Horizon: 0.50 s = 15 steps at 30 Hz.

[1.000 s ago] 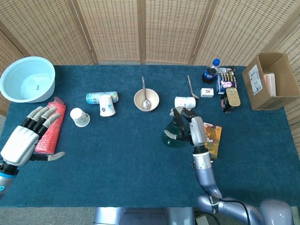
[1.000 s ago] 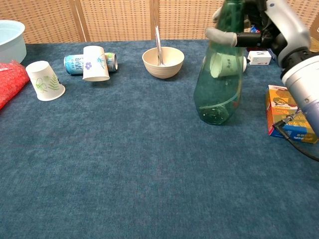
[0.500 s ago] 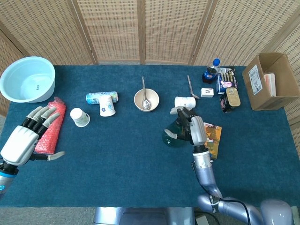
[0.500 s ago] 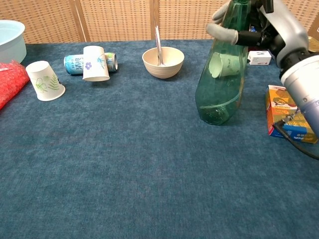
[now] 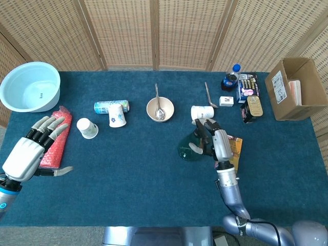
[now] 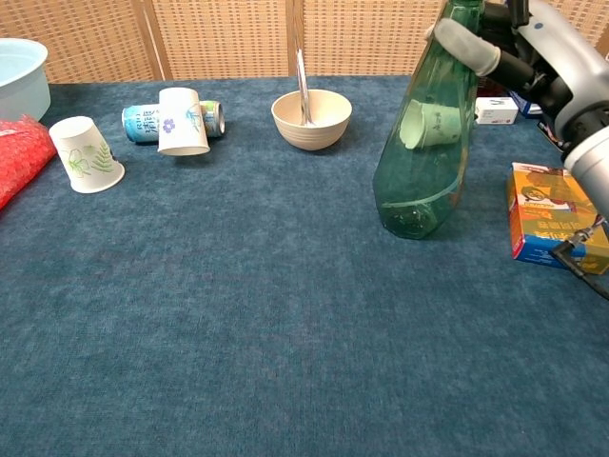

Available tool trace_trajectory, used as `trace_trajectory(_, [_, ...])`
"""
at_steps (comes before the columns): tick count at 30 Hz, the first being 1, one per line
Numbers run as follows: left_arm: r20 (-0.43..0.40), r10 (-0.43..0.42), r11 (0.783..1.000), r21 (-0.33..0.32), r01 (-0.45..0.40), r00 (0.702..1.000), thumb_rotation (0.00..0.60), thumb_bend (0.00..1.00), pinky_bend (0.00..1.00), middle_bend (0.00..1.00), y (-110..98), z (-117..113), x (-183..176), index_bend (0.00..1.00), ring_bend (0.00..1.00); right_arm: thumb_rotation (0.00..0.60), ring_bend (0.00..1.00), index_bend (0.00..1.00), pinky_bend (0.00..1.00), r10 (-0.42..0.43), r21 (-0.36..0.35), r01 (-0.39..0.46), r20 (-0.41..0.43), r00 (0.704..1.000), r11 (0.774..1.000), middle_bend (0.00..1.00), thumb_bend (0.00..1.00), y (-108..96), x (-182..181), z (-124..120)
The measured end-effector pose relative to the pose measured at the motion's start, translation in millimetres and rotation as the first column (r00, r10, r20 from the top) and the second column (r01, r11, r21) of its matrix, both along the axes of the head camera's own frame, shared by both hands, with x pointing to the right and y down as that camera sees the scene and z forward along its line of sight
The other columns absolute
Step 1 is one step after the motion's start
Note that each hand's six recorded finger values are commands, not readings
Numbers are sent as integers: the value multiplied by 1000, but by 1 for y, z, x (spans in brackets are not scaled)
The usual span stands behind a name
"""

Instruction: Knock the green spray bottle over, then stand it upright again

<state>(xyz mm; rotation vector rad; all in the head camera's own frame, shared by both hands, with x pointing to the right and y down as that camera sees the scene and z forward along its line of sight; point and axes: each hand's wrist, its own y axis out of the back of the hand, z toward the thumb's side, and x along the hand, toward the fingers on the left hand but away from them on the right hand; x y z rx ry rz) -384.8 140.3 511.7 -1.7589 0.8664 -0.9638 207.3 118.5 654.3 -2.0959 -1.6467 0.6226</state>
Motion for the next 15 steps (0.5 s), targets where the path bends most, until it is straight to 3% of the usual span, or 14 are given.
trace_trajectory(15, [3, -5, 1000, 11, 5, 1000, 315, 172, 90, 0, 0, -3, -1, 36, 0, 266, 263, 321, 239, 25, -2, -25, -63, 998, 1000, 341, 172, 17, 39, 7])
